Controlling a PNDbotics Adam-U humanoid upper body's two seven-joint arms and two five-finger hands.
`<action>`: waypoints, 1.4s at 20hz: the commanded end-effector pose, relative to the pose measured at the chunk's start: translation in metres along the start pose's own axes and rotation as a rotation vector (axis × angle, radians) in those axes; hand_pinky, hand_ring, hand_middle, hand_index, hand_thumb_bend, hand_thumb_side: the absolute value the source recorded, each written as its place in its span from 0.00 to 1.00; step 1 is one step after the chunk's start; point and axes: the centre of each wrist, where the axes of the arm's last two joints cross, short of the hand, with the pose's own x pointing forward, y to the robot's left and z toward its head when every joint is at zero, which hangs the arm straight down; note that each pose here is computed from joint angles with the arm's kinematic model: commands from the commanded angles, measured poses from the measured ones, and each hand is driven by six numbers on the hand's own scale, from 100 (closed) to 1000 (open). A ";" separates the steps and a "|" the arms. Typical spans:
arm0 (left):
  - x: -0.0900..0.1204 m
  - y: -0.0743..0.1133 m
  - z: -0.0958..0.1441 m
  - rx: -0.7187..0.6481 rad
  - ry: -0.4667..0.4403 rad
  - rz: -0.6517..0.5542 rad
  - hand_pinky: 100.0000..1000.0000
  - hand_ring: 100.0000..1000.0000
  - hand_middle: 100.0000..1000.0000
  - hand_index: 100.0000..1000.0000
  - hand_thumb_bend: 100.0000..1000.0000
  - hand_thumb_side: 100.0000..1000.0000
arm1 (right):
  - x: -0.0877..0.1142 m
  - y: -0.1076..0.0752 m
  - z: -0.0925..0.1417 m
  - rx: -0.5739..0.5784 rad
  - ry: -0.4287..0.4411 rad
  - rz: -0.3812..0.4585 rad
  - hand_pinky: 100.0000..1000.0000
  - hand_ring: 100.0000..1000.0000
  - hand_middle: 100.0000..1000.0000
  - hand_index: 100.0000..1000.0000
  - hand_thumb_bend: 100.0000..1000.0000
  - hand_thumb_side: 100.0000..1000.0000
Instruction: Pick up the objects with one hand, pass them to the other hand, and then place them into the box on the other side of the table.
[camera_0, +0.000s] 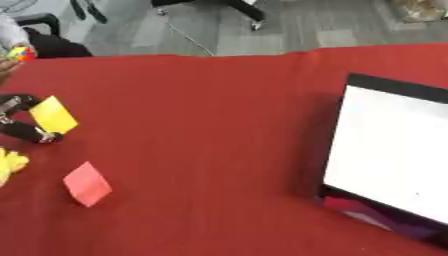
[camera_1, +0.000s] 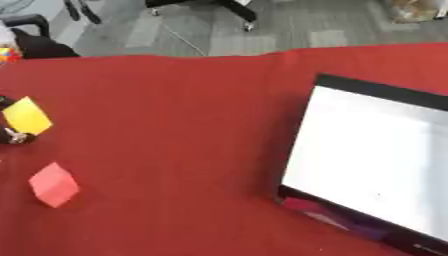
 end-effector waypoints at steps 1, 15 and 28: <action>-0.003 0.020 0.005 0.021 0.005 -0.011 1.00 0.92 0.78 0.80 0.48 0.07 | 0.010 -0.007 -0.006 -0.002 -0.039 0.023 0.91 1.00 1.00 0.98 0.00 0.66; 0.008 0.022 0.003 0.052 -0.047 0.081 1.00 0.84 0.64 0.55 0.03 0.00 | 0.007 -0.007 -0.003 -0.006 -0.026 0.018 0.91 1.00 1.00 0.97 0.00 0.65; 0.079 0.048 0.027 0.046 -0.383 -0.013 1.00 0.79 0.62 0.52 0.00 0.00 | 0.014 -0.007 -0.013 -0.006 -0.059 -0.010 0.91 1.00 1.00 0.97 0.00 0.62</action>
